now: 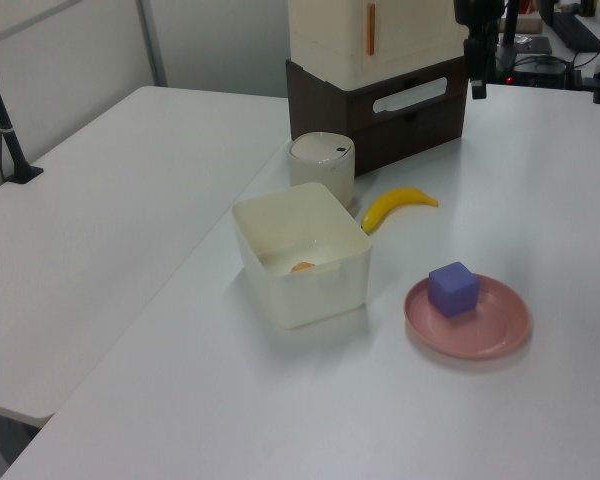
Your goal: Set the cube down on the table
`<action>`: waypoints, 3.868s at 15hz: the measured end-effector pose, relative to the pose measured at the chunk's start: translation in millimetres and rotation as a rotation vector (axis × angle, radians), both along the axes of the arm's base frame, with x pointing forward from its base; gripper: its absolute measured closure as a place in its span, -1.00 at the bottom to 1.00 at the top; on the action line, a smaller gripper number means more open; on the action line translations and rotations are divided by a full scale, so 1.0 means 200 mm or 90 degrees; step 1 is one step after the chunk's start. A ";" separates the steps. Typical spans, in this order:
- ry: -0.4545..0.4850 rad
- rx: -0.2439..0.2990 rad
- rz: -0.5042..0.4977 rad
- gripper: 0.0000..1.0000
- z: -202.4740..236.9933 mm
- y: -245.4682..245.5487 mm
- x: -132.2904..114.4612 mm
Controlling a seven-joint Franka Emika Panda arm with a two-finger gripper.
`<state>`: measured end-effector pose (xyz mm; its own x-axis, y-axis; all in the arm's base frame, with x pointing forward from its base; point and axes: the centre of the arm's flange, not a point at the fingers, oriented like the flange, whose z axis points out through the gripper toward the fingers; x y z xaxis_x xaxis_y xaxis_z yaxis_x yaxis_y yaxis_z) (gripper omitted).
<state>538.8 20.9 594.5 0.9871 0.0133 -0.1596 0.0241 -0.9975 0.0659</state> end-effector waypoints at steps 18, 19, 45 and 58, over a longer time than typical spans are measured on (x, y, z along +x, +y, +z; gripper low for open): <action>0.055 -0.117 0.085 -0.97 -0.71 0.98 -0.23; 0.047 -0.129 0.093 -0.97 -0.76 0.97 -0.22; 0.029 -0.232 0.191 -1.00 -1.30 1.32 -0.23; 0.029 -0.250 0.171 -0.37 -1.41 1.27 -0.12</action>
